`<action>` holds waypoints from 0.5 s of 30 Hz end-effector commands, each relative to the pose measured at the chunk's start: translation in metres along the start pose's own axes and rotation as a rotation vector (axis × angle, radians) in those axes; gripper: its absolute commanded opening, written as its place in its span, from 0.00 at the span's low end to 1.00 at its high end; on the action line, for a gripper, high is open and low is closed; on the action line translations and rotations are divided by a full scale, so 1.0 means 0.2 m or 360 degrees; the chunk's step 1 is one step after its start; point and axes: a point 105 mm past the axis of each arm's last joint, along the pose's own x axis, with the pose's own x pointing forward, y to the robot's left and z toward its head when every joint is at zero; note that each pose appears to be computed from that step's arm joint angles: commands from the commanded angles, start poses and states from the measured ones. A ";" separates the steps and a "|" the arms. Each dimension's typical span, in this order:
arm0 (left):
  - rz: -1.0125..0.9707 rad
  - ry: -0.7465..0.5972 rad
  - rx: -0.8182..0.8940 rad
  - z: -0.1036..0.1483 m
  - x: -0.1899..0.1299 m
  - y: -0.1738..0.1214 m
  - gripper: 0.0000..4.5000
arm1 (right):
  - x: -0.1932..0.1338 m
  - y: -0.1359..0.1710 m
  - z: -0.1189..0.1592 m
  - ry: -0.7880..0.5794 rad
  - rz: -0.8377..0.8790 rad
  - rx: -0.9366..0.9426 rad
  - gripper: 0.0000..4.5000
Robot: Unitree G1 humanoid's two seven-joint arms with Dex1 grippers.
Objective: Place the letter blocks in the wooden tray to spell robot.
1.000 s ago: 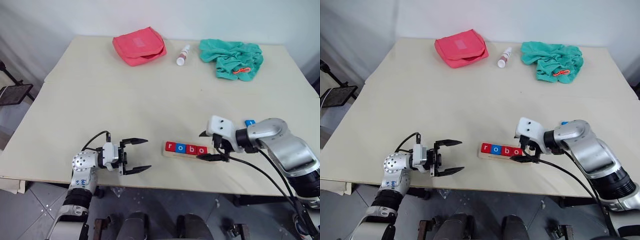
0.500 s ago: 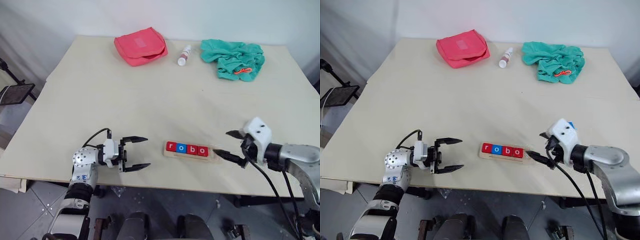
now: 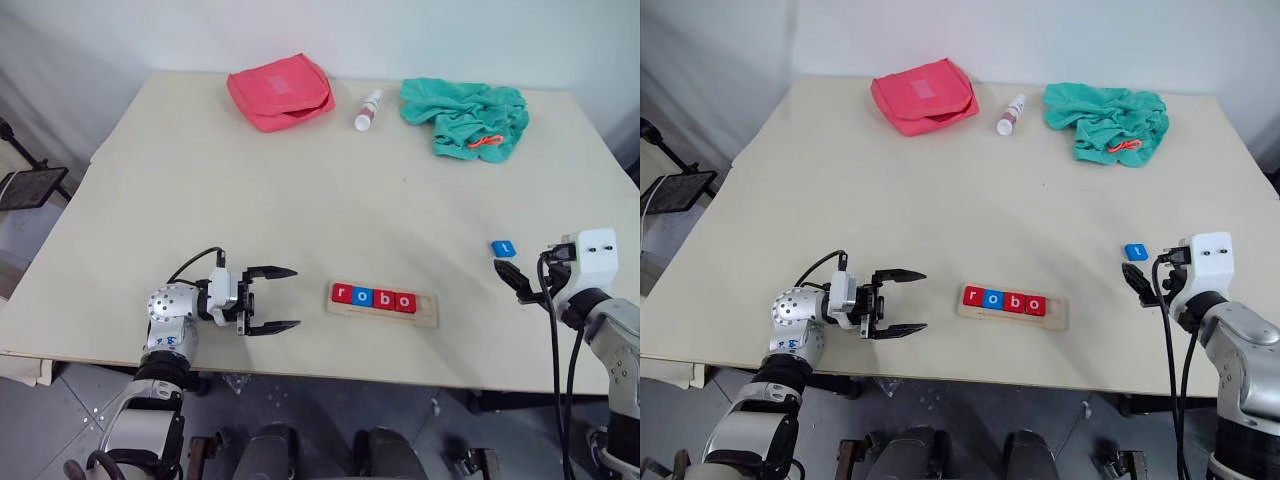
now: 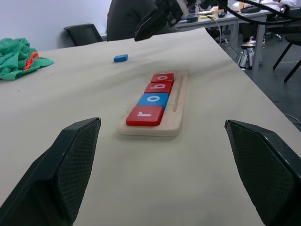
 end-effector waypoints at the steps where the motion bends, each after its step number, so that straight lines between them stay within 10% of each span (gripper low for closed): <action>1: -0.0027 -0.0018 0.0055 0.03 0.01 0.01 1.00 | 0.07 -0.08 0.02 0.0023 -0.0042 -0.0055 1.00; 15: 0.0020 0.0007 0.0068 0.04 -0.05 -0.04 1.00 | 0.27 -0.11 0.03 0.0068 0.0077 -0.0094 1.00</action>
